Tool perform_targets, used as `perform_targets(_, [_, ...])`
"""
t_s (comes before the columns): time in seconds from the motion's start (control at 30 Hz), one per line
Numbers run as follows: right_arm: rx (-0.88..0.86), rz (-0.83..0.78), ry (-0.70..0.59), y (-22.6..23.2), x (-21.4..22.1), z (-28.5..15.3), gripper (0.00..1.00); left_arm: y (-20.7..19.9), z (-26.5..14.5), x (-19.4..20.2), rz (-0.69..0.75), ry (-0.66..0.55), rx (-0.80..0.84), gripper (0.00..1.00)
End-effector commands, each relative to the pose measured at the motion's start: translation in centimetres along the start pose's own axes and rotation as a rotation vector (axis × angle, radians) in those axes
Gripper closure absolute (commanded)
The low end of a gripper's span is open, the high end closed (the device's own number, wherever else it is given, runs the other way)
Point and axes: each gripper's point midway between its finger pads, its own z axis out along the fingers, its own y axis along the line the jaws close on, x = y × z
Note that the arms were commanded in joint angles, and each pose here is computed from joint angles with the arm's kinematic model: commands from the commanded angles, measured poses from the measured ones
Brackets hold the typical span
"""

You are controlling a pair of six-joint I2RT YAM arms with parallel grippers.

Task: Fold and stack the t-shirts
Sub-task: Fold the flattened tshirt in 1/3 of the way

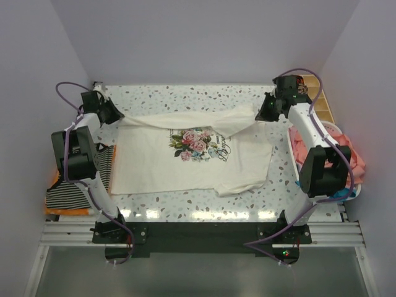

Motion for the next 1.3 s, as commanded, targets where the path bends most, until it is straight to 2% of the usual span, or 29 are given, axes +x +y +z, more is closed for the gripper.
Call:
perform_targets(0.0, [0.053, 0.013, 0.044, -1.6, 2.0, 0.1, 1.0, 1.5, -1.9, -0.1, -0.022, 0.005, -0.116, 0.96])
perform_targets(0.13, [0.088, 0.022, 0.081, -2.9, 3.8, 0.7, 1.0, 2.4, -1.9, 1.2, -0.042, 0.039, -0.164, 0.94])
perform_targets(0.17, [0.089, 0.024, 0.084, -3.0, 4.0, 0.8, 1.0, 2.4, -2.0, 1.2, -0.047, 0.042, -0.187, 0.84])
perform_targets(0.23, [0.104, 0.029, 0.099, -3.4, 4.8, 0.9, 1.0, 3.0, -2.2, 1.5, -0.045, 0.051, -0.229, 0.77])
perform_targets(0.27, [0.126, 0.03, 0.095, -3.8, 4.8, 0.9, 1.0, 3.1, -2.2, 1.0, -0.041, 0.05, -0.25, 0.68])
perform_targets(0.3, [0.141, 0.029, 0.092, -4.2, 4.9, 0.9, 1.0, 4.0, -2.6, 1.8, -0.049, 0.085, -0.312, 0.68])
perform_targets(0.43, [0.199, 0.032, 0.061, -5.1, 4.6, 0.4, 1.0, 4.3, -3.3, 1.2, -0.051, 0.079, -0.344, 0.76])
perform_targets(0.47, [0.2, 0.029, 0.047, -5.1, 4.3, 0.0, 1.0, 4.4, -3.4, 1.4, -0.051, 0.079, -0.347, 0.81])
perform_targets(0.53, [0.195, 0.026, 0.031, -4.9, 3.9, -0.3, 1.0, 3.9, -3.3, 1.4, -0.05, 0.081, -0.318, 1.0])
perform_targets(0.8, [0.105, 0.017, 0.021, -3.0, 3.4, -1.4, 1.0, 2.0, -3.3, 2.0, -0.067, 0.086, -0.221, 1.0])
perform_targets(0.87, [0.086, 0.016, 0.031, -2.7, 3.6, -1.3, 1.0, 0.7, -3.4, 2.0, -0.063, 0.082, -0.149, 0.99])
perform_targets(0.9, [0.083, 0.018, 0.032, -2.6, 3.6, -1.4, 1.0, 0.2, -3.4, 1.8, -0.068, 0.078, -0.128, 0.91])
perform_targets(0.93, [0.08, 0.015, 0.038, -2.7, 3.8, -1.3, 1.0, -0.5, -3.6, 1.5, -0.064, 0.067, -0.104, 0.79])
perform_targets(1.07, [0.051, 0.016, 0.046, -2.2, 4.1, -1.1, 1.0, -2.2, -3.5, 1.2, -0.076, 0.042, -0.017, 0.67])
perform_targets(1.1, [0.047, 0.016, 0.045, -2.2, 4.2, -1.1, 1.0, -3.6, -3.3, 0.9, -0.075, 0.033, 0.064, 0.66])
perform_targets(1.2, [0.047, 0.012, 0.054, -2.3, 4.3, -0.8, 1.0, -4.6, -1.5, 2.5, -0.081, 0.105, 0.133, 0.69])
perform_targets(1.23, [0.045, 0.009, 0.053, -2.2, 4.2, -0.7, 1.0, -4.3, -0.3, 4.2, -0.079, 0.163, 0.123, 0.79])
perform_targets(1.27, [0.048, 0.01, 0.061, -2.3, 4.4, -0.7, 1.0, -4.5, 0.0, 4.2, -0.067, 0.177, 0.114, 0.83])
